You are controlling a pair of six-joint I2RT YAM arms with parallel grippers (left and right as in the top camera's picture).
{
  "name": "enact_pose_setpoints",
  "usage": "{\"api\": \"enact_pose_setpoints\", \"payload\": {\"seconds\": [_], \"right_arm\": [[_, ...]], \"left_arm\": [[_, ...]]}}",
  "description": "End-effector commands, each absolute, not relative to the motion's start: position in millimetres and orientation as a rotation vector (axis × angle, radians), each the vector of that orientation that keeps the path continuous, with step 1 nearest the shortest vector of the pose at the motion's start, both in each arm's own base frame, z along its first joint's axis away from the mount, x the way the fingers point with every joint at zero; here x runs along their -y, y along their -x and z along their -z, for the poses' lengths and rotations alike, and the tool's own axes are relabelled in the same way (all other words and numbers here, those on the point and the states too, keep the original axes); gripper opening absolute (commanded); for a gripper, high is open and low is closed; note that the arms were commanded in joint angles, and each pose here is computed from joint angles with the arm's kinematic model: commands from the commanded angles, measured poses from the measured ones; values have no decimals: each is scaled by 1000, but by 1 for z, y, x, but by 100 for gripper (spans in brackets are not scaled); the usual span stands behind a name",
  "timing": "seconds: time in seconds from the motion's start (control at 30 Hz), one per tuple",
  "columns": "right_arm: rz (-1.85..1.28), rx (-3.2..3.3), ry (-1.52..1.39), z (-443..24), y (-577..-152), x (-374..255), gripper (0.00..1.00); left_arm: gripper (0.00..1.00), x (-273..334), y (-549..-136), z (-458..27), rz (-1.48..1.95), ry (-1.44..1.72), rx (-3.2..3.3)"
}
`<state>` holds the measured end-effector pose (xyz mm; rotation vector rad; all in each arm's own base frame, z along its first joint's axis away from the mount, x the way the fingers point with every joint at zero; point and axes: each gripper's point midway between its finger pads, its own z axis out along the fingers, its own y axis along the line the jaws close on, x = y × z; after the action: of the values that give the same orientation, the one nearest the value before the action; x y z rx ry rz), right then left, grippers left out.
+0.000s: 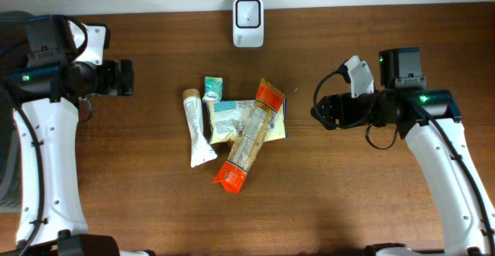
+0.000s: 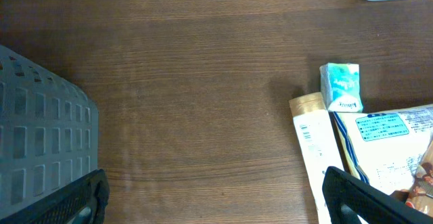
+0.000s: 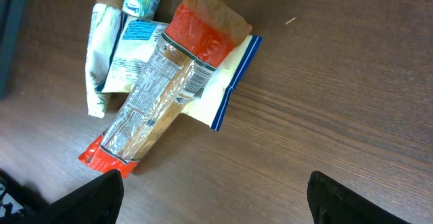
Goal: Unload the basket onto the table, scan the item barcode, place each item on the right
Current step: 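Raise the right arm and move its gripper over the item pile, then lower the right gripper and grasp the orange-capped pasta pack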
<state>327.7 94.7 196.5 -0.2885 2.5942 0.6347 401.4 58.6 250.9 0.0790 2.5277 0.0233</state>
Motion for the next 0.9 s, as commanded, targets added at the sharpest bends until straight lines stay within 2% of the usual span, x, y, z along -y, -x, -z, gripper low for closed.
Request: {"api": "enact_pose_setpoints", "payload": {"seconds": [0.0,0.23,0.5,0.67,0.77,0.87], "right_arm": [[-599,-2561,301,-208,-329,-94,86],[-601,-2554,301,-213,-330,-94,87],[-587,-2475,272,-275,-335,-94,83],[-531,-2597,224,-245,-335,-92,75],[-534,-2669,210,-219,-341,-107,69],[-558,-2745,246,-188,-349,-132,67]], "left_arm": [[99,-59,-397,-261,-41,-93,-2503],[99,-59,-397,-261,-41,-93,-2503],[99,-59,-397,-261,-41,-93,-2503],[99,-59,-398,-261,-41,-93,-2502],[99,-59,-397,-261,-41,-93,-2503],[99,-59,-397,-261,-41,-93,-2503]]}}
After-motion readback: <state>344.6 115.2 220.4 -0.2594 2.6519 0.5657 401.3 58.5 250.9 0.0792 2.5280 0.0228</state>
